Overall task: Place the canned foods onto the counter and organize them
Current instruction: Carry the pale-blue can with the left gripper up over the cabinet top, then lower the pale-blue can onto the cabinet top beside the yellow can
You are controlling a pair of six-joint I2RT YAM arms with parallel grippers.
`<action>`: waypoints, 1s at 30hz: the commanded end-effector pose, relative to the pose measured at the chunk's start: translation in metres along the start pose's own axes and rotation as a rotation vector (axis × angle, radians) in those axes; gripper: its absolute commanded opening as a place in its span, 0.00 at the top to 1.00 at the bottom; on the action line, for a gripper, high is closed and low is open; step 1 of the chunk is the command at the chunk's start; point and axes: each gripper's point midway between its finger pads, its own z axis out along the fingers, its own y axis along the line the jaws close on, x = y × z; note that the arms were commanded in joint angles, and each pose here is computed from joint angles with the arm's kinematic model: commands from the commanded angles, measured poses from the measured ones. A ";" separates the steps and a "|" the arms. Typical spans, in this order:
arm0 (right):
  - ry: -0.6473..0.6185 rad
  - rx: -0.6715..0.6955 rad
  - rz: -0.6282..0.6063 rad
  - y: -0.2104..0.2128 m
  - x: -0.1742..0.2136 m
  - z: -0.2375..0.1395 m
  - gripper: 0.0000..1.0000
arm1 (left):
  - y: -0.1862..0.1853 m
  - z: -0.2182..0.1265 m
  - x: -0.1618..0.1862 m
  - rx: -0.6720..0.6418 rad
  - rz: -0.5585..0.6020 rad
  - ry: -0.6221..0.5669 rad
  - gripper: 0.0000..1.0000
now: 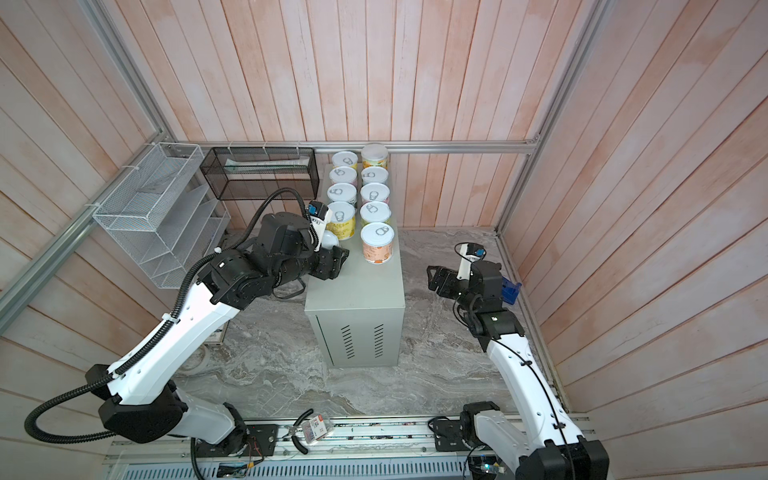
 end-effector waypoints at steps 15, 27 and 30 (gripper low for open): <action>0.017 -0.029 0.000 0.002 0.004 0.004 0.16 | -0.009 -0.014 -0.038 0.050 0.028 -0.147 0.07; 0.014 -0.039 0.003 0.005 0.002 0.002 0.16 | 0.014 -0.085 -0.062 0.002 0.023 -0.317 0.07; 0.015 -0.039 0.004 0.005 0.002 0.002 0.17 | 0.020 -0.108 -0.057 0.010 0.003 -0.384 0.12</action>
